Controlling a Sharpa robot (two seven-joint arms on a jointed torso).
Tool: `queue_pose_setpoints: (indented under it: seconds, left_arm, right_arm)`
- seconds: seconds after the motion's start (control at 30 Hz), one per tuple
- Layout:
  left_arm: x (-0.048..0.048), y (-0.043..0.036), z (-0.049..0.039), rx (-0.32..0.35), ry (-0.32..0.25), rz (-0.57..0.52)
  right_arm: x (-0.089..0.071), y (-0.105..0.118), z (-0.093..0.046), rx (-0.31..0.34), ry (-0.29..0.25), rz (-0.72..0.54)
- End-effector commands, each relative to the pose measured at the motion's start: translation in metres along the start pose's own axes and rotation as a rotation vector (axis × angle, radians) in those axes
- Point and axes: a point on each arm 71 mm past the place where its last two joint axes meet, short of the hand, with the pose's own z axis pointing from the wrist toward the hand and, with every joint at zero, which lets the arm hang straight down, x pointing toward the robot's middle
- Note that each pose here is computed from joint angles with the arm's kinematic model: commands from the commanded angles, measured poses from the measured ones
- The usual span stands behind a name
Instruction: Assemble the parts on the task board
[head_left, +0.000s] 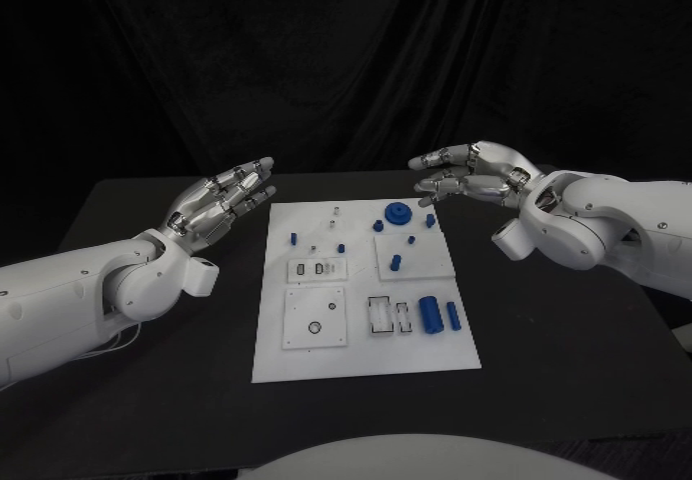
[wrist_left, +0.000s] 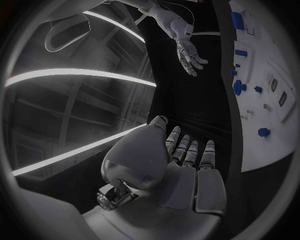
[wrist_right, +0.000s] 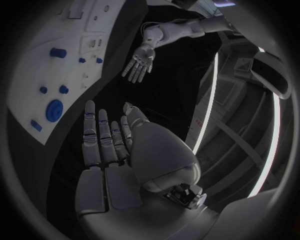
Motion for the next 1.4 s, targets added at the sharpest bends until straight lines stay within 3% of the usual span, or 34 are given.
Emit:
queue_pose_setpoints:
  seconds: [0.03,0.3,0.47,0.6,0.87,1.4]
  left_arm:
    - [0.0013,-0.0165,-0.0025,0.214,0.010,0.029]
    - [-0.0025,-0.0198,-0.0085,0.231,-0.013,0.047]
    - [-0.0035,-0.0220,-0.0123,0.240,-0.023,0.054]
    - [-0.0035,-0.0236,-0.0148,0.249,-0.028,0.056]
    - [-0.0034,-0.0270,-0.0211,0.261,-0.037,0.059]
    - [-0.0051,-0.0293,-0.0263,0.264,-0.043,0.060]
  right_arm:
    - [-0.001,0.004,0.002,0.022,-0.004,-0.305]
    - [-0.005,0.023,0.012,-0.005,-0.047,-0.702]
    - [0.000,0.034,0.023,-0.010,-0.053,-0.974]
    - [0.007,0.039,0.032,-0.012,-0.057,-1.109]
    - [0.017,0.044,0.049,-0.001,-0.053,-1.269]
    - [0.032,0.035,0.064,0.050,0.042,-1.328]
